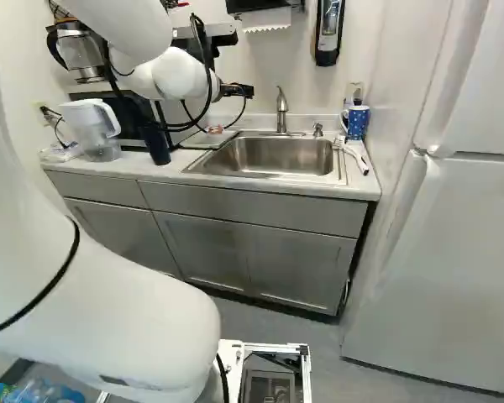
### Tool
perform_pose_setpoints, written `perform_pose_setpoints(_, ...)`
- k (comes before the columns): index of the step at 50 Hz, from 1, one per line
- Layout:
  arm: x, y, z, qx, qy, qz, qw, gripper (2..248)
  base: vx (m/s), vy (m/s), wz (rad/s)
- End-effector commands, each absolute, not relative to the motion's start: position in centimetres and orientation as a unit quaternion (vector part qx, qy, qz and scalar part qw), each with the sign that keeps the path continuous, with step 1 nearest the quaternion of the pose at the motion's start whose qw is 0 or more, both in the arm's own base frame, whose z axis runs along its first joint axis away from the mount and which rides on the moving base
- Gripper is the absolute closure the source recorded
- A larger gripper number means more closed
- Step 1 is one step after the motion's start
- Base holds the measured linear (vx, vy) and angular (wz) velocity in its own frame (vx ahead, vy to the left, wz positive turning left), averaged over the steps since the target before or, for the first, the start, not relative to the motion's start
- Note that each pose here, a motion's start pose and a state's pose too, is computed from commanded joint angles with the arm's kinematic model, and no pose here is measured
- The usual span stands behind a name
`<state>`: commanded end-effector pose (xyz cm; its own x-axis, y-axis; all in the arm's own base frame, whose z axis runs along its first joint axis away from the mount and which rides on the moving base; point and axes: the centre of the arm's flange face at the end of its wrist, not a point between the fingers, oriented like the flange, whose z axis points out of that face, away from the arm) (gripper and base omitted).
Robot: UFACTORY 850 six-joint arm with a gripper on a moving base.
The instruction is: Rinse the cup and place it in the tray
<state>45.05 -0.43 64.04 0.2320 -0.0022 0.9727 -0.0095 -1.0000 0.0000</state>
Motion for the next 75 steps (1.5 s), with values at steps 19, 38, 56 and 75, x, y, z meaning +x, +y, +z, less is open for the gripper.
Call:
perform_pose_setpoints(19, 45.05, -0.43, 64.04, 0.785, -0.004, 0.62, 0.003, 3, 0.082, -0.031, 0.107)
perform_pose_setpoints(38, 45.05, -0.43, 64.04, 0.785, -0.004, 0.62, 0.003, 3, 0.073, -0.049, 0.01)
perform_pose_setpoints(56, 45.05, -0.43, 64.04, 0.785, -0.004, 0.62, 0.003, 3, 0.054, -0.038, 0.005)
perform_pose_setpoints(75, 45.05, -0.43, 64.04, 0.785, -0.004, 0.62, 0.003, 3, 0.029, -0.028, 0.001)
